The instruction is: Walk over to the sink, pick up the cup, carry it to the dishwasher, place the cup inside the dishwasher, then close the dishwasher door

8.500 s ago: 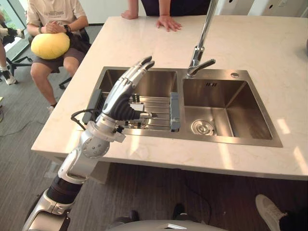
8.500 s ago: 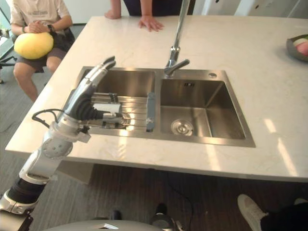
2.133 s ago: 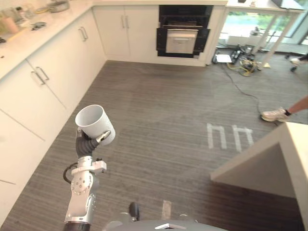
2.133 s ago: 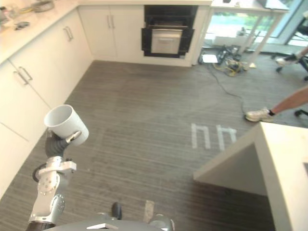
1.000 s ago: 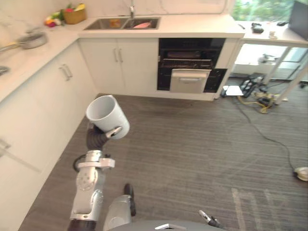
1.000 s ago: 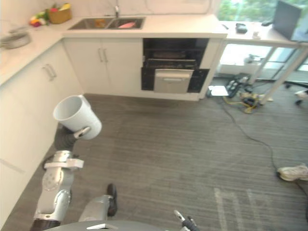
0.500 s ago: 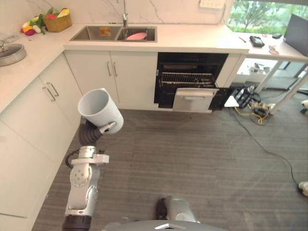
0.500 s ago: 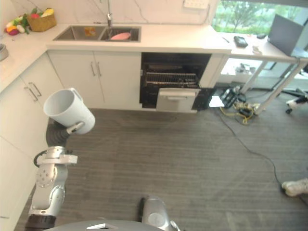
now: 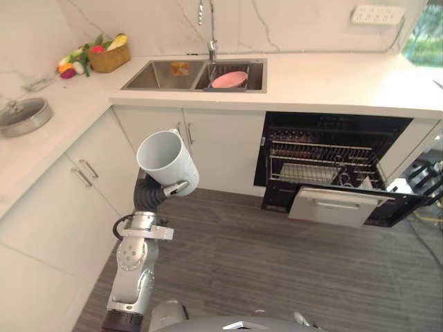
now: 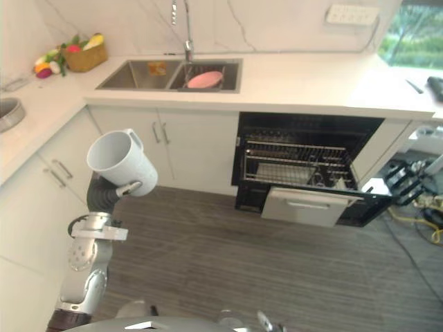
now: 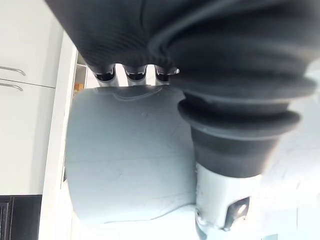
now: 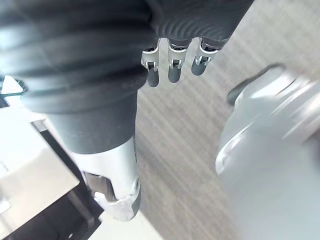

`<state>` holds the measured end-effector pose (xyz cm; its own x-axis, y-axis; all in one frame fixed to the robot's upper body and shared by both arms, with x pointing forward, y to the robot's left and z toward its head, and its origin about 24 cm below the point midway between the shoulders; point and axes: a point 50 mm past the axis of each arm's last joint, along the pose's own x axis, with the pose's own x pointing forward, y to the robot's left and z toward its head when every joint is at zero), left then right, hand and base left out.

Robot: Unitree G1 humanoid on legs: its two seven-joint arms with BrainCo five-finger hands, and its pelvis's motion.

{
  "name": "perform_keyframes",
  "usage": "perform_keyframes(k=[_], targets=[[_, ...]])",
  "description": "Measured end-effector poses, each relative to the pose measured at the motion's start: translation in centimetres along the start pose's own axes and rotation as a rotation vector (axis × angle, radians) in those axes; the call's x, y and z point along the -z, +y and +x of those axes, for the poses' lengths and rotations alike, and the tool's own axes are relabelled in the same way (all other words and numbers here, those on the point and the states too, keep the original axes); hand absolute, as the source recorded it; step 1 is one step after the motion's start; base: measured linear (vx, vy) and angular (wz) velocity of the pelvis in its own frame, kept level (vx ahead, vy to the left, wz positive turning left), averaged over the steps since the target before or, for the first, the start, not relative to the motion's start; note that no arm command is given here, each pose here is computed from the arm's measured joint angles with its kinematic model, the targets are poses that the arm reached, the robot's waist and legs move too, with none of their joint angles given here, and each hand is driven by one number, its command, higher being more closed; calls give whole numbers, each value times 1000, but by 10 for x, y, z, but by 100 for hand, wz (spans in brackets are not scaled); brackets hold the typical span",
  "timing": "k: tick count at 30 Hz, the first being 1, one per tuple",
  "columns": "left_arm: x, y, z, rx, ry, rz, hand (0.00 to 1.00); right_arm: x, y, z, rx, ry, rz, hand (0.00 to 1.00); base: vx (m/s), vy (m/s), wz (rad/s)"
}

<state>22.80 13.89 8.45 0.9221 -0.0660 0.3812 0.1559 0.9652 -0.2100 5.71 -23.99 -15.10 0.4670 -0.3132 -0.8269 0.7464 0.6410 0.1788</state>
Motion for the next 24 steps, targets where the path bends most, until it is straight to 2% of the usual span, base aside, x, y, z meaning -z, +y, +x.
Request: perform_keyframes(k=[3, 5, 10, 13, 18, 24], targets=[[1, 1, 0, 11, 14, 8, 100, -18, 9, 7, -28, -54, 28, 0, 384, 208, -79], [2, 1, -1, 28, 18, 9, 100, -25, 2, 8, -1, -68, 29, 0, 420, 434, -89], [11, 12, -5, 63, 83, 63, 100, 14, 2, 1, 42, 70, 117, 0, 351, 331, -44], [9, 21, -6, 29, 79, 81, 100, 25, -6, -2, 65, 124, 99, 0, 256, 200, -71], [-1, 34, -1, 5, 58, 141, 100, 19, 6, 3, 34, 111, 95, 0, 257, 22, -66], [2, 30, -2, -8, 65, 114, 100, 5, 2, 7, 39, 74, 39, 0, 146, -69, -31]])
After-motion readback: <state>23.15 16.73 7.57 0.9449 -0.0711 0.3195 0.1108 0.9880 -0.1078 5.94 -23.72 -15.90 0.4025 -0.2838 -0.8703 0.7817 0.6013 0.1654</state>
